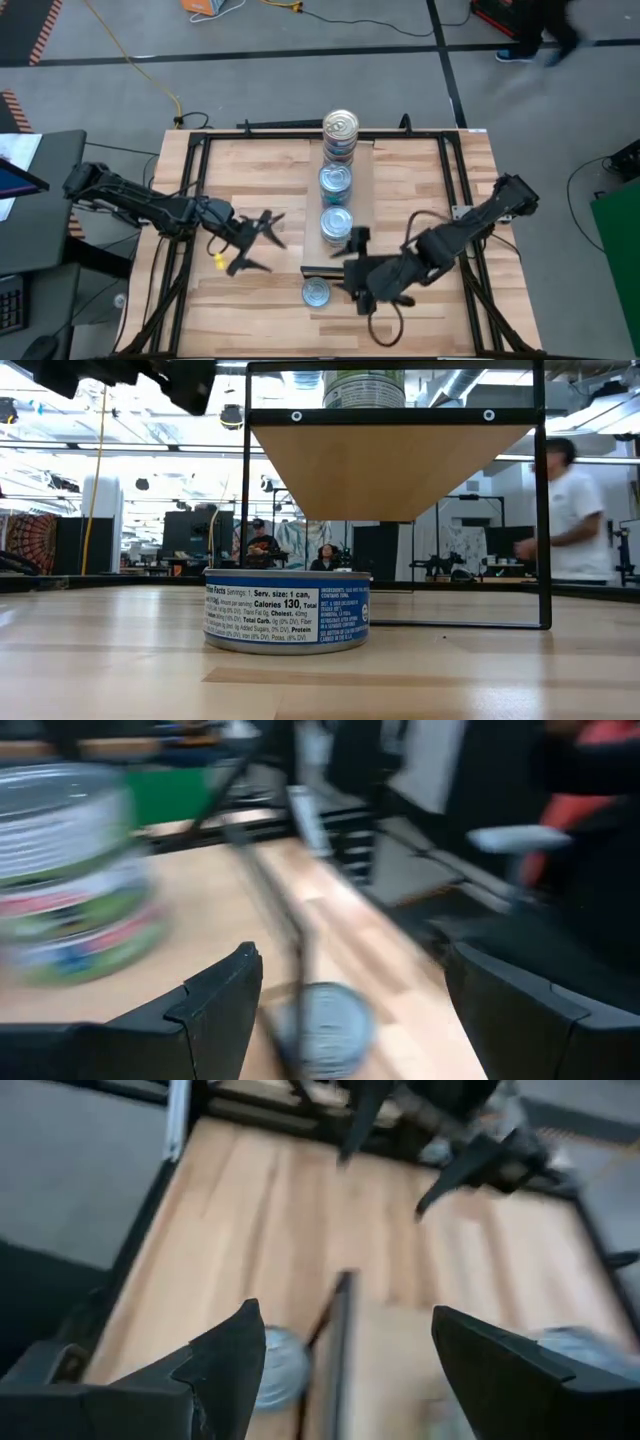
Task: Stack canned seafood by type on shelf
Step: Stack the blue tuna can on the shelf on top of the green tuna can
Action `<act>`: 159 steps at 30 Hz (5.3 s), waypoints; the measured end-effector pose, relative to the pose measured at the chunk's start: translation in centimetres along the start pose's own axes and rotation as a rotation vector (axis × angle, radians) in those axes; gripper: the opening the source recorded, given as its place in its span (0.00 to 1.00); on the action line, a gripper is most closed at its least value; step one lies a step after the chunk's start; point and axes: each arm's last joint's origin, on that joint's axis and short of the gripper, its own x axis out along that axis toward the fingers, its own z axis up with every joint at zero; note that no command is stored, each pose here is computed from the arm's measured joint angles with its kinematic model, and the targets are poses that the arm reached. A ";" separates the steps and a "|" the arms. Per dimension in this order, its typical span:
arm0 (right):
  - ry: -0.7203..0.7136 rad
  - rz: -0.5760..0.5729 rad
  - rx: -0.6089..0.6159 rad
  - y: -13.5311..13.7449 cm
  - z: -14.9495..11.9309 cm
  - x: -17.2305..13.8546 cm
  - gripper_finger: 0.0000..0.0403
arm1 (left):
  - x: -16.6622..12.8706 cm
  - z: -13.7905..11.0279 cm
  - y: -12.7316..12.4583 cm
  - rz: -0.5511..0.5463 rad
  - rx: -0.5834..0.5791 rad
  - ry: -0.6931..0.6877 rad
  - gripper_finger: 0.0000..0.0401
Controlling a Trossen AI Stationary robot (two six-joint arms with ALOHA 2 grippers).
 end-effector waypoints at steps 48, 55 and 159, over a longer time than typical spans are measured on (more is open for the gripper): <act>0.329 -0.086 0.096 11.6 -13.2 16.2 0.71 | 0.1 -1.8 -3.5 0.457 -0.320 0.128 0.75; 0.402 -0.038 0.077 12.6 -13.0 13.1 0.71 | 0.1 -1.8 -3.5 0.458 -0.329 0.126 0.75; 0.852 -0.348 0.053 9.6 -11.6 1.1 0.71 | 0.1 -1.8 -3.5 0.463 -0.301 0.133 0.75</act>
